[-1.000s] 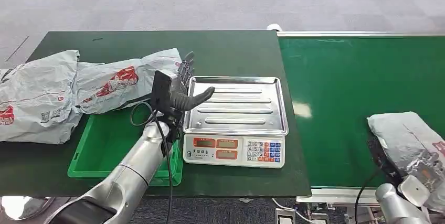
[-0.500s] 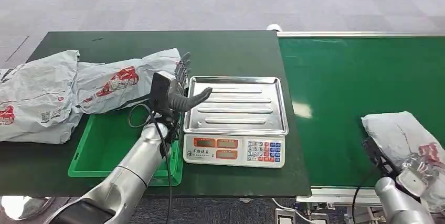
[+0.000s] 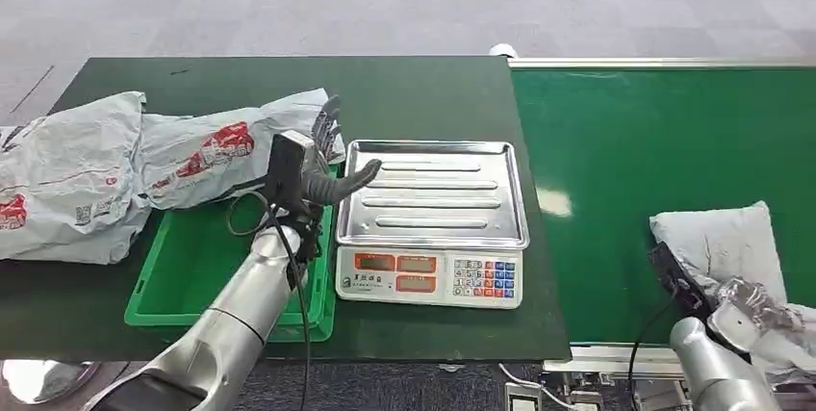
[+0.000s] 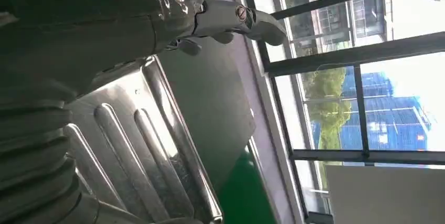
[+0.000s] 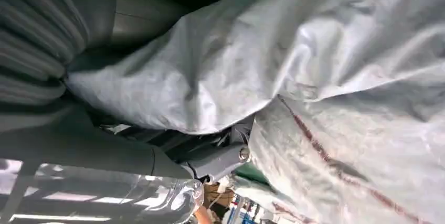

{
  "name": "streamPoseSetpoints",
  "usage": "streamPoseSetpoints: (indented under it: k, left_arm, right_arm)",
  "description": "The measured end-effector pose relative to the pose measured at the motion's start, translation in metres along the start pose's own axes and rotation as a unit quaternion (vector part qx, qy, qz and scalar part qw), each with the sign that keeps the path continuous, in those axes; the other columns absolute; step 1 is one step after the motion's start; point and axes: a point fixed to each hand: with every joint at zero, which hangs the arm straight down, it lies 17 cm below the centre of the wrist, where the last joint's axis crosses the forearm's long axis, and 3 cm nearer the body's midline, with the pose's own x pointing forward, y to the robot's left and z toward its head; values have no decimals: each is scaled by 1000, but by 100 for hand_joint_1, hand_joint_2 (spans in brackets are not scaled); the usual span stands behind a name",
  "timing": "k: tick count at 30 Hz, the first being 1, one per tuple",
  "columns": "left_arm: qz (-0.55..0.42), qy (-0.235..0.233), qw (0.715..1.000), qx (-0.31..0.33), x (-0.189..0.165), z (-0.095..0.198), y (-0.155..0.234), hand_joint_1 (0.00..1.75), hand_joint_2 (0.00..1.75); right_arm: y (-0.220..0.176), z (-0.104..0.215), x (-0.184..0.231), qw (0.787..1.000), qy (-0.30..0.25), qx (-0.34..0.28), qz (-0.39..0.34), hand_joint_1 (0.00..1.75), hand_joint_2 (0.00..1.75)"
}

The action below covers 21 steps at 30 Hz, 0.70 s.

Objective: Moved the parcel from conveyor to table for the left to box.

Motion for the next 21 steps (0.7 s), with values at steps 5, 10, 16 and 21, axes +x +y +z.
streamPoseSetpoints:
  k: [5, 10, 16, 21]
  left_arm:
    - [-2, 0, 1000, 6, -3, 6, 4, 0, 175]
    - [-7, -8, 1000, 9, -1, 7, 7, 0, 175]
    - [-16, -15, 1000, 12, 3, -2, 6, 0, 175]
    - [-20, -16, 1000, 13, 3, -5, 7, 0, 175]
  right_arm:
    - [-73, 12, 51, 980, -102, -157, -74, 175, 175]
    - [-144, 35, 83, 935, -190, -261, -150, 175, 175]
    - [-246, 82, 109, 835, -320, -379, -239, 175, 175]
    - [-275, 107, 94, 798, -328, -417, -286, 175, 175]
